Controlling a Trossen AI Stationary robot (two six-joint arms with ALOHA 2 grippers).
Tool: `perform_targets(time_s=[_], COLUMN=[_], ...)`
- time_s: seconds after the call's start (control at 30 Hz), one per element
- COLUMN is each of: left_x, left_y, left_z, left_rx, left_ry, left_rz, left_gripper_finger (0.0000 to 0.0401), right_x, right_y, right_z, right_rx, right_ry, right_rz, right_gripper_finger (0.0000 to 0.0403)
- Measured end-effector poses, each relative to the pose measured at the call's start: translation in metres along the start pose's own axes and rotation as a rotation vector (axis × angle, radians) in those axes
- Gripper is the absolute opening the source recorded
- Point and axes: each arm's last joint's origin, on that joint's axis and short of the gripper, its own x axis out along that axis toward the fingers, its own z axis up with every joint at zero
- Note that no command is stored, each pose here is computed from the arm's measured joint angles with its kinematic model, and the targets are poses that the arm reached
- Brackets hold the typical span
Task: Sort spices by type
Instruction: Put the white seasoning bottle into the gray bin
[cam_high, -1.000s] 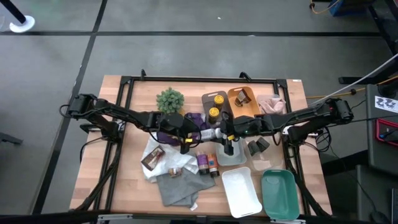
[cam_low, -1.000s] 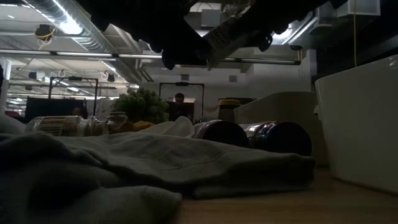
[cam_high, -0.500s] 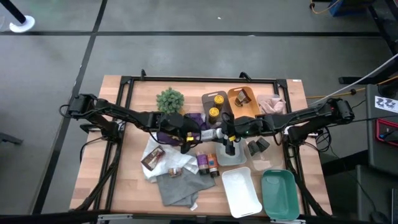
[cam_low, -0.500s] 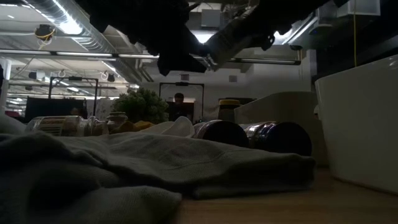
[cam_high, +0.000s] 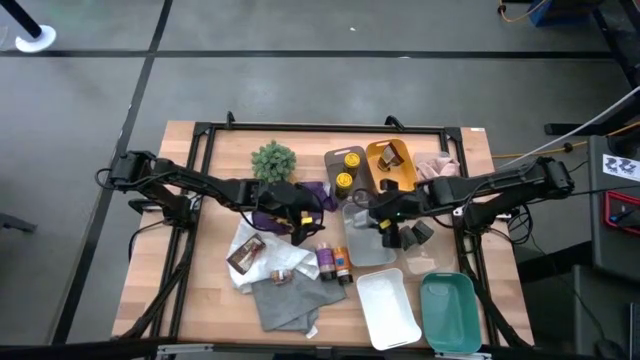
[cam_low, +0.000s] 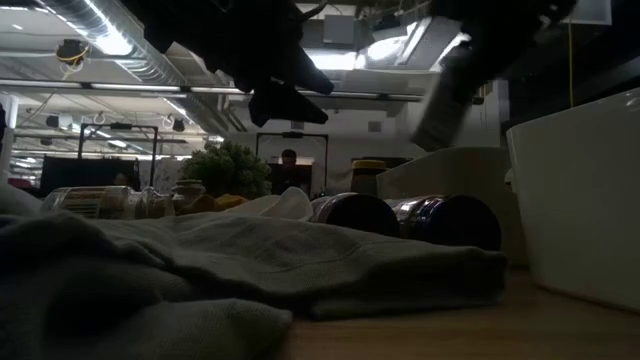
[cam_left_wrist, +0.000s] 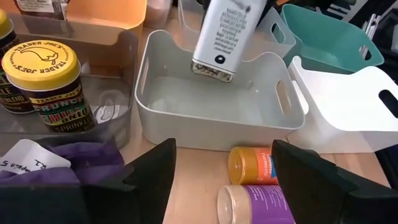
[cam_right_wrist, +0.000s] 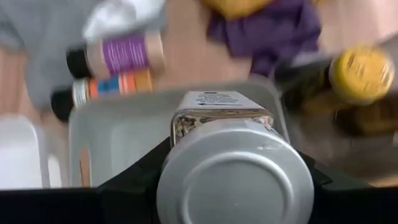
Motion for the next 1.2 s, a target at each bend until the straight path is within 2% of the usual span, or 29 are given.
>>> perform_targets(time_s=[0.23, 0.4, 0.63, 0.8, 1.03, 1.2], left_x=[0.0, 0.0, 0.0, 0.0, 0.0, 0.0], left_y=[0.0, 0.0, 0.0, 0.0, 0.0, 0.0], left_z=[0.001, 0.0, 0.0, 0.0, 0.0, -0.001], left_rx=[0.023, 0.028, 0.03, 0.036, 0.049, 0.049], left_ry=[-0.002, 0.002, 0.002, 0.002, 0.005, 0.019], left_rz=[-0.003, -0.002, -0.003, -0.002, -0.002, 0.002], left_gripper_finger=[0.0248, 0.0248, 0.0249, 0.0249, 0.0249, 0.0249], right_x=[0.005, 0.019, 0.037, 0.044, 0.051, 0.052], right_y=[-0.001, -0.002, -0.001, -0.002, -0.002, -0.003], right_z=[-0.008, -0.027, -0.042, -0.054, -0.062, -0.06], right_rx=[0.012, 0.003, 0.007, 0.002, 0.001, -0.002], right_ry=[0.058, 0.13, 0.116, 0.149, 0.142, 0.116], right_rz=[-0.028, -0.039, -0.037, -0.051, -0.05, -0.072], right_gripper_finger=[0.0201, 0.0201, 0.0202, 0.0217, 0.0207, 0.0246])
